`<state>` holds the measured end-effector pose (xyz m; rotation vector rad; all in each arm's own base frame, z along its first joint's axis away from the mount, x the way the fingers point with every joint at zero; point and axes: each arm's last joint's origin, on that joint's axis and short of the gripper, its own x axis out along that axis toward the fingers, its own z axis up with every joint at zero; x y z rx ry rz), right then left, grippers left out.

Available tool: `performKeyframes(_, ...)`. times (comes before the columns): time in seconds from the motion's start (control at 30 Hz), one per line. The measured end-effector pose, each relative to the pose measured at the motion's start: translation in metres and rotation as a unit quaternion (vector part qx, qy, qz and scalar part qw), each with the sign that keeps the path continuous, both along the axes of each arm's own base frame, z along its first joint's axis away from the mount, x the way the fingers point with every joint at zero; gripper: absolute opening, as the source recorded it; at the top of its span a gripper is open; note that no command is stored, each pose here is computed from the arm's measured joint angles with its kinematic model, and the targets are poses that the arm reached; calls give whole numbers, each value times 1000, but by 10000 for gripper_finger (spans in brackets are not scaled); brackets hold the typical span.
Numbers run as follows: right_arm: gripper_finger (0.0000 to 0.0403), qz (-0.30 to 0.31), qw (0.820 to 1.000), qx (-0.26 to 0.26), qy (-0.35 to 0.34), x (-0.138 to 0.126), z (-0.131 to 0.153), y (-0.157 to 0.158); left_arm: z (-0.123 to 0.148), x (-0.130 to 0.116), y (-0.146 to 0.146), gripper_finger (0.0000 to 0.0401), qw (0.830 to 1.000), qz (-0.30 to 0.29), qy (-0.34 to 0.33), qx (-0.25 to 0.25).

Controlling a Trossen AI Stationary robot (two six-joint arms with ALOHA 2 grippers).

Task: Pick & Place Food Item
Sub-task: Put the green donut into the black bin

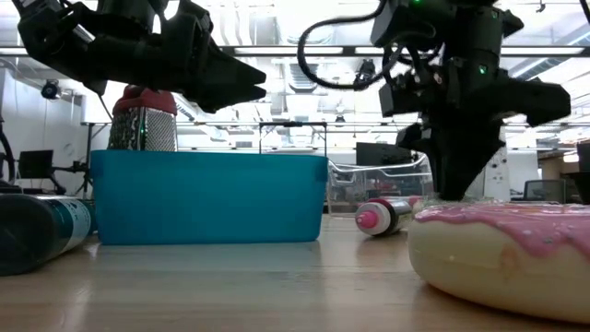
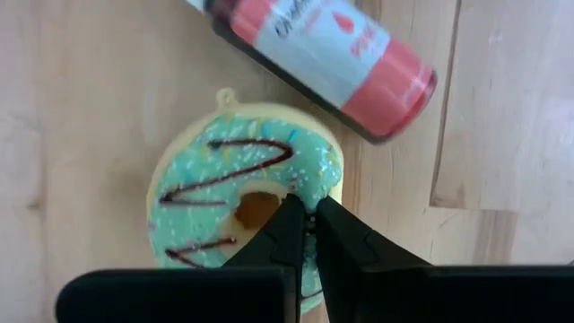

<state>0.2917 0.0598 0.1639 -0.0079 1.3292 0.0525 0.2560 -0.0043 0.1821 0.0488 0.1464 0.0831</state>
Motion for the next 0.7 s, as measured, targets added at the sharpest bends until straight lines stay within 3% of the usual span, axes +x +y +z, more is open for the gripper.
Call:
performKeyframes(0.37, 13, 13, 1000, 0, -13, 14, 34, 8, 0, 0, 0, 305, 1000, 0, 0, 2)
performKeyframes(0.7, 13, 7, 999, -5, 33, 7, 45, 15, 0, 0, 0, 305, 1000, 0, 0, 2)
